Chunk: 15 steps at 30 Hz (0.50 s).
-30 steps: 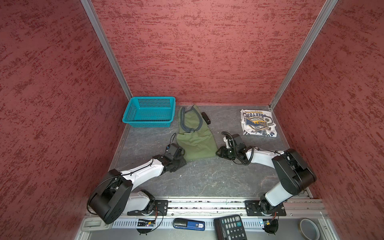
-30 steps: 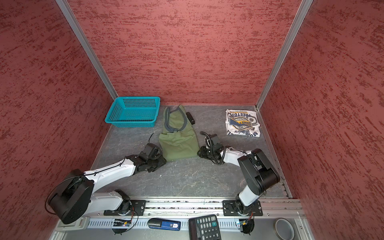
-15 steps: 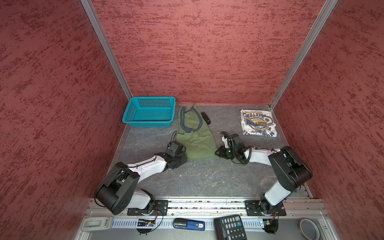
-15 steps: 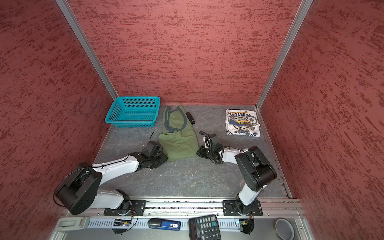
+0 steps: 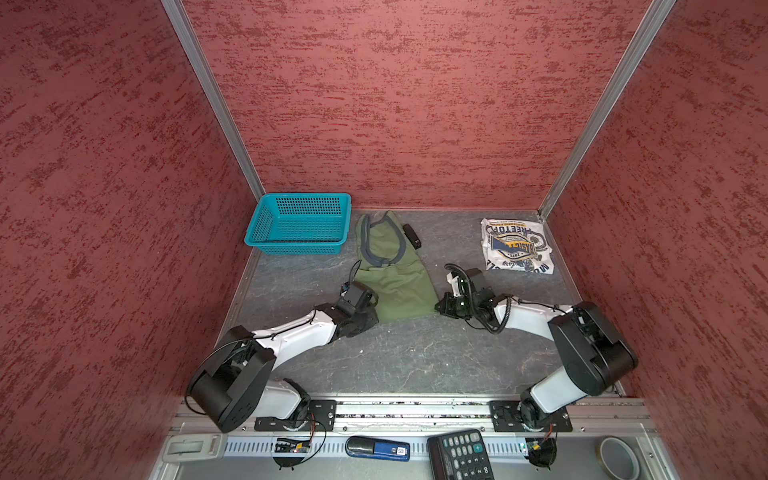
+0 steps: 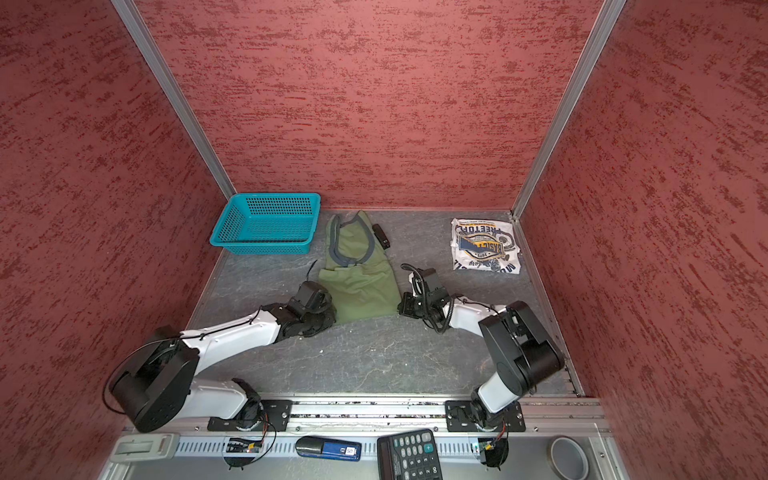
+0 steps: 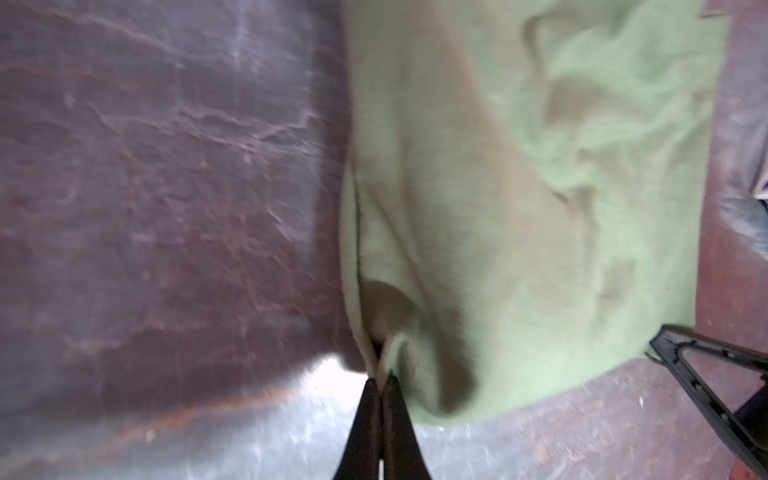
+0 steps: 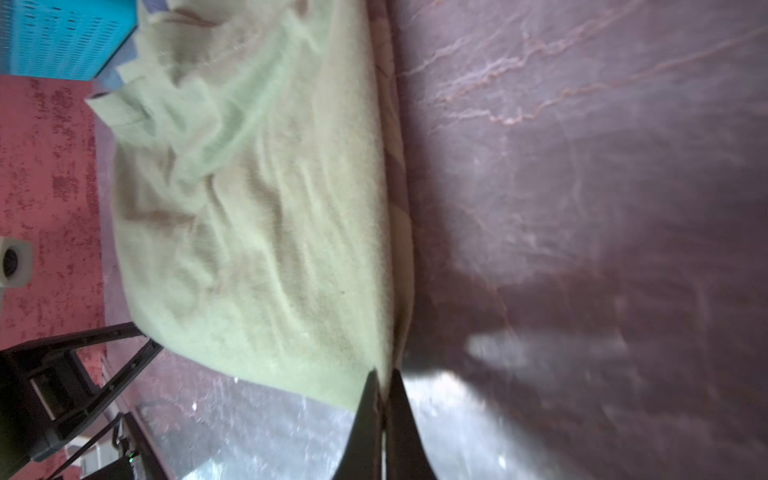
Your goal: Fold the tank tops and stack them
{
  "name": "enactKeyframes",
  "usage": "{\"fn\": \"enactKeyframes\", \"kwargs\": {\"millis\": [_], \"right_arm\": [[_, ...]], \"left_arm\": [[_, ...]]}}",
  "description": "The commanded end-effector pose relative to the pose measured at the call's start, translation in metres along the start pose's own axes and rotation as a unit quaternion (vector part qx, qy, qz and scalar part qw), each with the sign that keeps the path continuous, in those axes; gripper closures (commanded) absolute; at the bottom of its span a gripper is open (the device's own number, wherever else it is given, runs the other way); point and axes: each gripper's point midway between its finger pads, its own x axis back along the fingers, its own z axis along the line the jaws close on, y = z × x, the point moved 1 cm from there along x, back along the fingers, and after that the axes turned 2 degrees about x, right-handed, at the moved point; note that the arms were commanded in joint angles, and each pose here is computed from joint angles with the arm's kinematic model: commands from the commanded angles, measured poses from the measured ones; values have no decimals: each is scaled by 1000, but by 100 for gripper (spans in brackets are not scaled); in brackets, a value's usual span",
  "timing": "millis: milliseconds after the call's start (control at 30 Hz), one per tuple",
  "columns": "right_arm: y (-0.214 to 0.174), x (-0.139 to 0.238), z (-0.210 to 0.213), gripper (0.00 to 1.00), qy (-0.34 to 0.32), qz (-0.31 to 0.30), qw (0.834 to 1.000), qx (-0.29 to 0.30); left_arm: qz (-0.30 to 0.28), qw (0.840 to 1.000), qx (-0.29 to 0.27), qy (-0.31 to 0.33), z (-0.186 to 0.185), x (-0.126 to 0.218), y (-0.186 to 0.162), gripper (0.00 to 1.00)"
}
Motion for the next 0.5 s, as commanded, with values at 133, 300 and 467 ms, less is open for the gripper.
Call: {"fn": "enactKeyframes", "kwargs": {"millis": [133, 300, 467], "right_arm": [[-26, 38, 6, 100, -8, -6, 1000, 10], [-49, 70, 20, 100, -13, -7, 1000, 25], [-64, 113, 50, 100, 18, -14, 999, 39]], "left_arm": [[-29, 999, -14, 15, 9, 44, -22, 100], [-27, 999, -21, -1, 12, 81, -50, 100], [-14, 999, -35, -23, 3, 110, -72, 100]]}}
